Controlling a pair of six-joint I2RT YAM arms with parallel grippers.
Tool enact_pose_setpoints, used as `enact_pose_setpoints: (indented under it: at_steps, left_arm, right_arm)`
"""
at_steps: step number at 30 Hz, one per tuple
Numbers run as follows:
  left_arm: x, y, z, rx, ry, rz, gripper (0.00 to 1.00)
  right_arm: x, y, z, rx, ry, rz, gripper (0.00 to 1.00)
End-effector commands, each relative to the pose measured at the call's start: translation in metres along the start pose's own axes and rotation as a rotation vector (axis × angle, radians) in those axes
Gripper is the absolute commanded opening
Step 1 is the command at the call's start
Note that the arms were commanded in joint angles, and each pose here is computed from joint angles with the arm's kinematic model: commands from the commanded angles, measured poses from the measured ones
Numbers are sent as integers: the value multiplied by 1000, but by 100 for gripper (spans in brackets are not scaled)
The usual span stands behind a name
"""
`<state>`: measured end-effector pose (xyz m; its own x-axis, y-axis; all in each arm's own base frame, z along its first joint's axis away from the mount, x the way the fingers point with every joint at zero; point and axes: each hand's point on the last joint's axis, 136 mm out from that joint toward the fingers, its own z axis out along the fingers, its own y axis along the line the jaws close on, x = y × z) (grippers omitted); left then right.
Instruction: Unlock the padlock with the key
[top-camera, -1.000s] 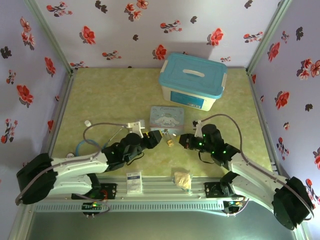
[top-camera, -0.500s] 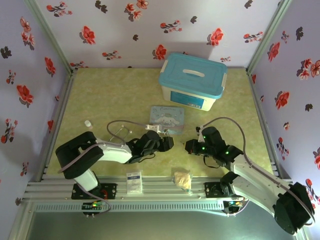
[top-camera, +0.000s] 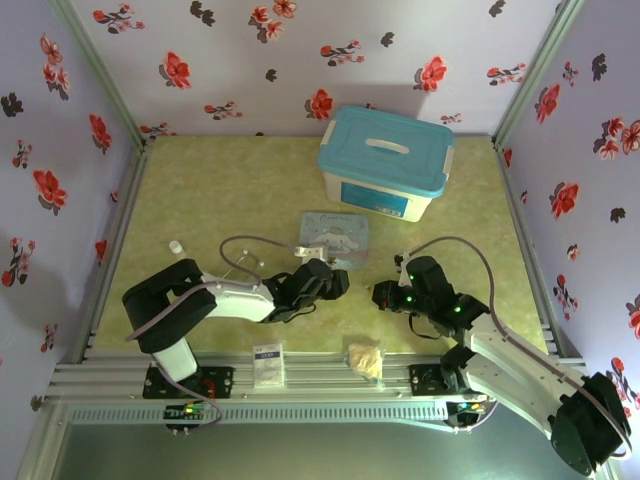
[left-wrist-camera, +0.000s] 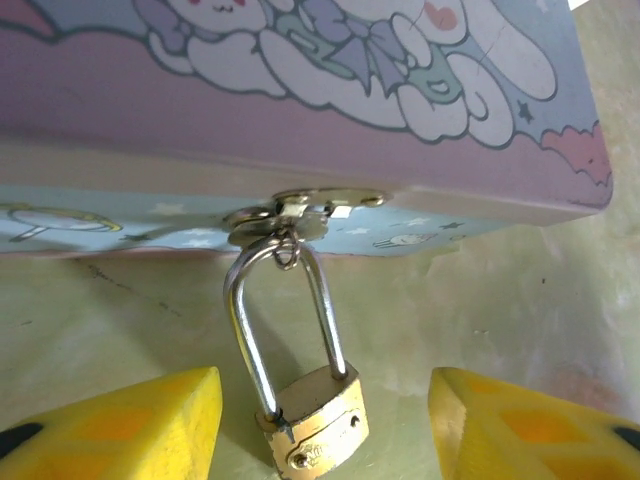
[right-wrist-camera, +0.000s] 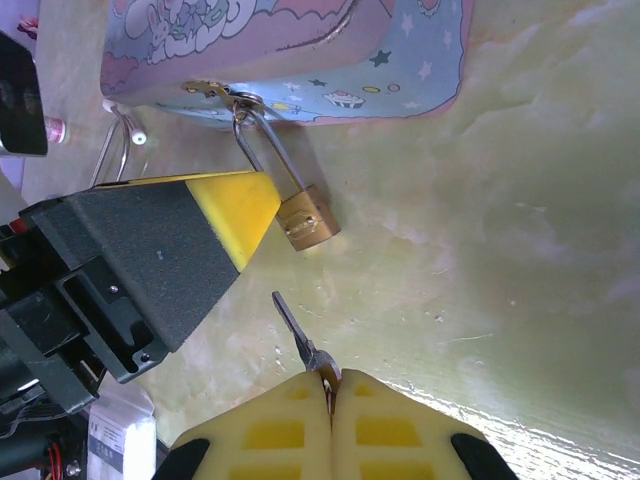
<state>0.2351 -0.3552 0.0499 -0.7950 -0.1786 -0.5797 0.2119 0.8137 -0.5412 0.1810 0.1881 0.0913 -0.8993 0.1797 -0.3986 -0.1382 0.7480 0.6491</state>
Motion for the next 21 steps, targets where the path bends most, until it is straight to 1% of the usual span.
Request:
enact_pose_setpoints:
  at_steps: [1,5,8,12,15,16,18,21]
  left_arm:
    - [-1,13,-1,-61,-25,-2,60]
    - [11,6,14,-25,21,9,60]
    - [14,5,21,-10,17,-15,56]
    - [15,0,24,34,7,-38,48]
    - [18,-4,26,51,16,-46,36]
    - [18,-6,25,63,11,-52,34]
    - [21,-5,26,60,17,-62,34]
    - [28,2,32,30,36,-65,37]
  right_arm:
    - [-1,-7,3,15,-17,4,0]
    - [-1,-7,3,17,-15,3,0]
    - [-1,-8,2,23,-17,1,0]
    - [1,-12,2,32,-18,11,0]
    - [3,-14,3,31,-17,20,0]
    - [3,-14,4,28,-20,24,0]
    - [3,-14,5,22,-20,31,0]
    - [3,-13,8,10,-20,39,0]
